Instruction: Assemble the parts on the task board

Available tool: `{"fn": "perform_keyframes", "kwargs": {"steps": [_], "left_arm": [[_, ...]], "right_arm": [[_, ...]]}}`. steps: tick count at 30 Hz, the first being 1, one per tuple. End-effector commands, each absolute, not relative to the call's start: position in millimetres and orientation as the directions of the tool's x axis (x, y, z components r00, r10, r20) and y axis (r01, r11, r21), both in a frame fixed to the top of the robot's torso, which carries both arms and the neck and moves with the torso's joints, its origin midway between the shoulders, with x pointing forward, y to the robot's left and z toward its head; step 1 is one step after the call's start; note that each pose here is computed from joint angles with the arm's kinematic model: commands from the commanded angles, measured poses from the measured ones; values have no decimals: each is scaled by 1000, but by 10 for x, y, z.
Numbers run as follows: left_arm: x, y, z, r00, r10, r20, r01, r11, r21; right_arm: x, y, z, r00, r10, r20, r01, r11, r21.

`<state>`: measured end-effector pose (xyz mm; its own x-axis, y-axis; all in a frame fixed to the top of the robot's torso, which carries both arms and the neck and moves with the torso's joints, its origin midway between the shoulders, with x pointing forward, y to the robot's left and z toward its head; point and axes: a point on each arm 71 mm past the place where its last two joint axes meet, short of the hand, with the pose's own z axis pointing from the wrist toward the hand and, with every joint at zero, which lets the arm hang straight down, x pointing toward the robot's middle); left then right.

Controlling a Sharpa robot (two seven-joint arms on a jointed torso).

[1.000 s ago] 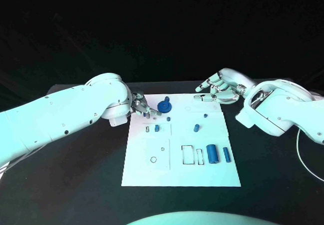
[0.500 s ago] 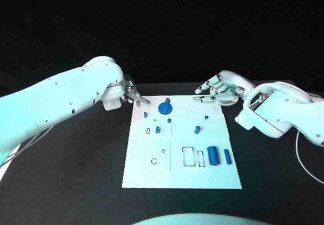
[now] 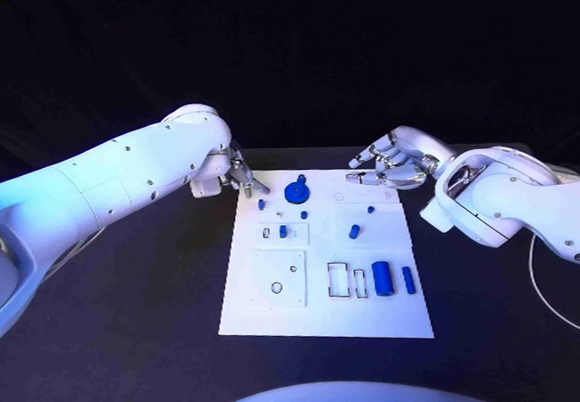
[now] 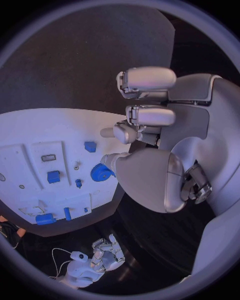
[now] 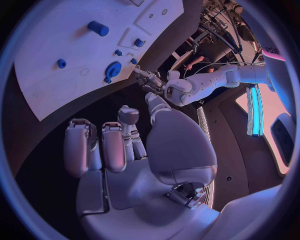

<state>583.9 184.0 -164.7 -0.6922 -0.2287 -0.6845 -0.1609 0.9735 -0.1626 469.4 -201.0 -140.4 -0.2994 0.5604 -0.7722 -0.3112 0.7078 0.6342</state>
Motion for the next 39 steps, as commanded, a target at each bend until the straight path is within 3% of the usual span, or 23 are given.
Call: {"fn": "perform_keyframes", "kwargs": {"steps": [1, 39], "left_arm": [[5828, 1789, -1675, -721, -194, -665, -118, 980, -158], [5816, 1696, -1751, -756, -166, -634, -103, 986, -135]], "right_arm": [[4692, -1999, -1411, -306, 555, -774, -314, 708, 632], [4695, -1977, -1413, -310, 554, -773, -320, 705, 633]]}}
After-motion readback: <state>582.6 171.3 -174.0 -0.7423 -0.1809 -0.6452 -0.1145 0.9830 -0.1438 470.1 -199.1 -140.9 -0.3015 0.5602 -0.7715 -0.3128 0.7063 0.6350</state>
